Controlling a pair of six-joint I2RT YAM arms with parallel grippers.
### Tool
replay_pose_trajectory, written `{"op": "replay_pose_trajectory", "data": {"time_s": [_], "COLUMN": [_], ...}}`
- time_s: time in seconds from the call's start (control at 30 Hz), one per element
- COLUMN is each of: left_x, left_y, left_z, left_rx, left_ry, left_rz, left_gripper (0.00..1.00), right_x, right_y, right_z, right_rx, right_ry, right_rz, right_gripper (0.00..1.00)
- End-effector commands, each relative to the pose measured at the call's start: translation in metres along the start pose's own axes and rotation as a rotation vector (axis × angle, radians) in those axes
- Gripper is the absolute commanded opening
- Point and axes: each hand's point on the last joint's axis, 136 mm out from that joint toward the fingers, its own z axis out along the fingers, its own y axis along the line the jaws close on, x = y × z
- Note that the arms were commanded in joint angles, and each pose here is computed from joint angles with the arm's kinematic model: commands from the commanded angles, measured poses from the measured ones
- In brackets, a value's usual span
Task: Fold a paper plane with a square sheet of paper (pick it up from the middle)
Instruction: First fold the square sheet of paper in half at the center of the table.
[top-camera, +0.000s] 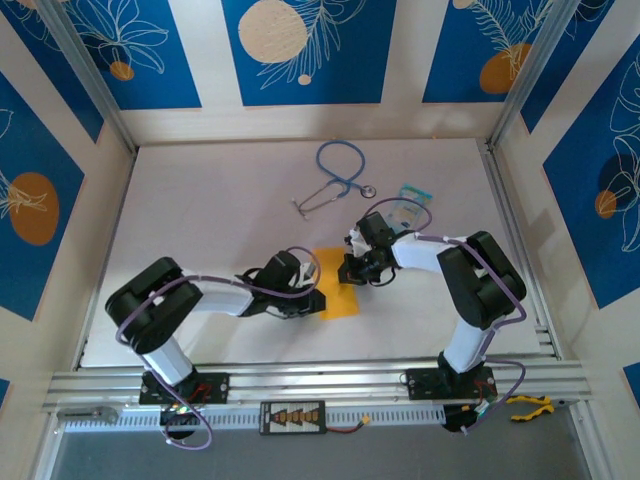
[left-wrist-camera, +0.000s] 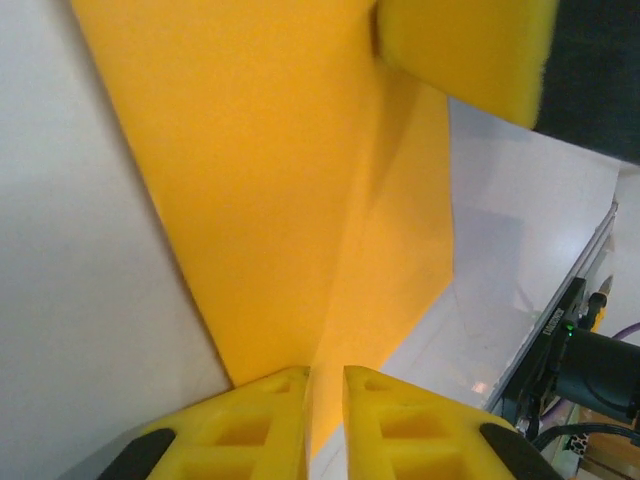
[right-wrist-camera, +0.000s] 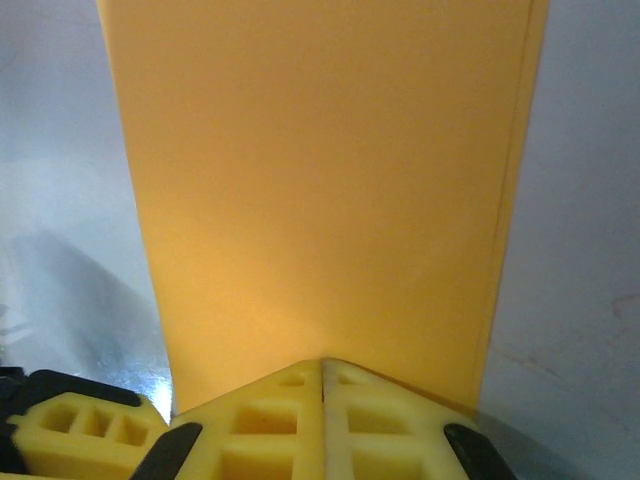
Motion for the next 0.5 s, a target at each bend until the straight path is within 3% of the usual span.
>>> {"op": "replay_pose_trajectory", "data": {"time_s": [0.0, 0.1, 0.27, 0.47], "left_x": [-0.019, -0.040, -0.078, -0.104], "left_y": [-0.015, -0.011, -0.014, -0.022], "left_z": [-0.021, -0.040, -0.056, -0.060], "left_rx": [-0.034, -0.093, -0.051, -0.105], "left_ry": [-0.070, -0.138, -0.203, -0.256], "left_rz": [0.064, 0.081, 0.051, 0.089], "left_gripper": [0.14, 0.12, 0.07, 0.11], "right_x": [0.013, -0.002, -0.015, -0.010], "right_y": [-0.003, 0.021, 0.045, 0.037], "right_z": [-0.002, -0.011, -0.031, -0.064], "right_rx": [0.037, -0.028, -0.072, 0.002], "right_ry": [0.033, -0.008, -0.078, -0.189], "right_rz": [0.063, 0.068, 0.052, 0.045], "right_gripper": [0.01, 0.03, 0.14, 0.21]}}
